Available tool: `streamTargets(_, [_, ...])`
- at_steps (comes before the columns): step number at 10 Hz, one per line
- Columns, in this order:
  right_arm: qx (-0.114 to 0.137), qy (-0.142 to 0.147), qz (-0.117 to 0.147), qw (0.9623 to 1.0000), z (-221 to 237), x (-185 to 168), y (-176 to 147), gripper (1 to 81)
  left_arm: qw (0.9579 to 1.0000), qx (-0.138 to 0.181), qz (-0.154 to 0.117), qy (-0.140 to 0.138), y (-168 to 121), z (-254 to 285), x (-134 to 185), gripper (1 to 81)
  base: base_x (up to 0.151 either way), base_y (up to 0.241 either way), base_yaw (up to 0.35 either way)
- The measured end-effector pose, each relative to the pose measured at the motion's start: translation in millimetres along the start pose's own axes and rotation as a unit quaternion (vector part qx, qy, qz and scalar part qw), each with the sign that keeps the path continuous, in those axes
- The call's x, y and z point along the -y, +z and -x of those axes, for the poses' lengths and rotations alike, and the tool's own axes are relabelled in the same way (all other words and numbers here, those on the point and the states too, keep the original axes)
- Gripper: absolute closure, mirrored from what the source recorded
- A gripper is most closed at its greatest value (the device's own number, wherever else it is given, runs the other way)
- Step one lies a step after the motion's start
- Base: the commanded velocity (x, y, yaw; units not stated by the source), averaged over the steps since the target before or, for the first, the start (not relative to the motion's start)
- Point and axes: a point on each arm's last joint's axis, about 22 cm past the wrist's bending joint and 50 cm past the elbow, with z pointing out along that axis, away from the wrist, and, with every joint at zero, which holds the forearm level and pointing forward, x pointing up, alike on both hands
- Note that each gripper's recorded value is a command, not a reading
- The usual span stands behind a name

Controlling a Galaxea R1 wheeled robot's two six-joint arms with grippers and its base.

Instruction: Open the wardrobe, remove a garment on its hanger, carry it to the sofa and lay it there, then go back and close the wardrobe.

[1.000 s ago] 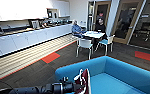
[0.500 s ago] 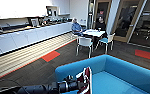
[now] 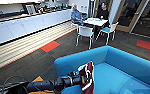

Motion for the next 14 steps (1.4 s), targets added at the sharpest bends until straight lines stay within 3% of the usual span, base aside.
streamTargets(3, [0.033, 0.014, 0.007, 0.9993, 26, -6, 0, 1.0, 0.9988, 0.021, -0.039, -0.023, 26, 3, 63, 81.1, 0.000, 0.000, 0.000])
streamTargets(7, [0.040, 0.017, 0.009, 0.9990, 30, -7, 0, 1.0, 0.9984, 0.029, -0.047, -0.013, 70, -18, 69, 81.1, 0.000, 0.000, 0.000])
streamTargets(10, [0.040, 0.017, 0.009, 0.9990, 29, -7, 0, 1.0, 0.9981, 0.048, -0.040, -0.004, 110, -17, 48, 81.1, 0.000, 0.000, 0.000])
streamTargets(14, [0.040, 0.018, 0.009, 0.9990, 28, -7, 0, 1.0, 0.9986, 0.043, -0.025, 0.015, 151, -57, 10, 81.1, 0.000, 0.000, 0.000])
